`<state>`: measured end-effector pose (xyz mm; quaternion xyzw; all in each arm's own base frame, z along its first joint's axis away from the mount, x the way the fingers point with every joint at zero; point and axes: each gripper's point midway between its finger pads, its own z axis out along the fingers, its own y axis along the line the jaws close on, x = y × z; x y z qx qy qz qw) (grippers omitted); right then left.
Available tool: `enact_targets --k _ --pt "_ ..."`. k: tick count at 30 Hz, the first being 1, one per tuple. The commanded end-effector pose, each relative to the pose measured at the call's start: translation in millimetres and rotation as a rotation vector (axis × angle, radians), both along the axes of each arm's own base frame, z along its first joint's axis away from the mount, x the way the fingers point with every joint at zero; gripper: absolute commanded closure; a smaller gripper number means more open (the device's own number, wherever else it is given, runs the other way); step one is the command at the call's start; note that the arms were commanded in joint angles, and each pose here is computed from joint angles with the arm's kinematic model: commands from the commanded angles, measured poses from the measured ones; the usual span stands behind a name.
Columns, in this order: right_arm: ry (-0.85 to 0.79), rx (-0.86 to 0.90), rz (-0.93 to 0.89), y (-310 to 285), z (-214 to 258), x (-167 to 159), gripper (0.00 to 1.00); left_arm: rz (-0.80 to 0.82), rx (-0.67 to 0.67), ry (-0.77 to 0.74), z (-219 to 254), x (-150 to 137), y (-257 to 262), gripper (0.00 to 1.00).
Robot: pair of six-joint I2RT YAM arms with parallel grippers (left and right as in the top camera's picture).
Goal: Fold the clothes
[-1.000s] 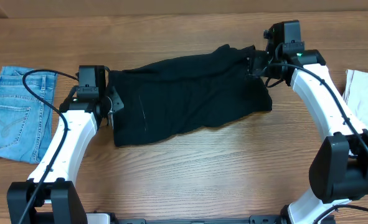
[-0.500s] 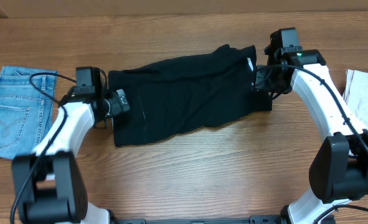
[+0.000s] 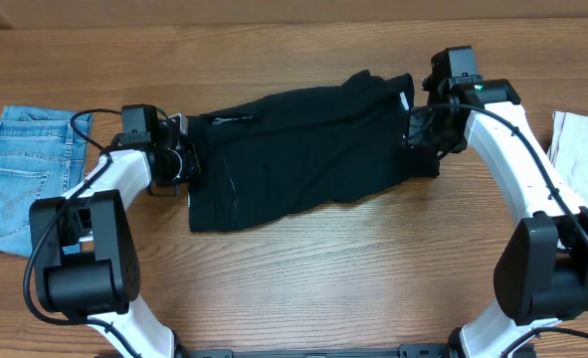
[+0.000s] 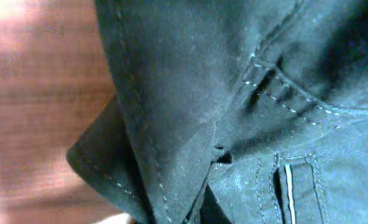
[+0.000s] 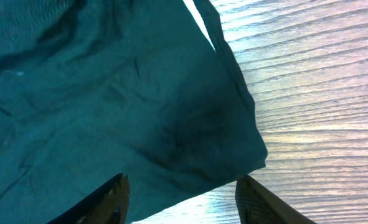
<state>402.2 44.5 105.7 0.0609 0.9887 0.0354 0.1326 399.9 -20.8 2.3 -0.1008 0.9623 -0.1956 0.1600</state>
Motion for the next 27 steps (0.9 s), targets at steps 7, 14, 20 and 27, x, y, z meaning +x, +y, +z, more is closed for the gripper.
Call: enact_targets --k 7,14,20,27 --pt "0.0 0.164 0.269 91 8 -14 0.66 0.264 -0.046 0.104 71 -35 111 0.96" --pt "-0.091 0.396 0.399 258 30 -48 0.82 0.135 -0.131 0.037 133 -33 91 0.96" --pt "-0.034 0.533 0.474 327 -6 -63 0.83 0.111 -0.104 -0.04 186 -31 86 0.96" --pt "-0.028 0.565 0.492 363 -51 -64 0.83 0.089 -0.198 0.001 194 -46 66 0.96"
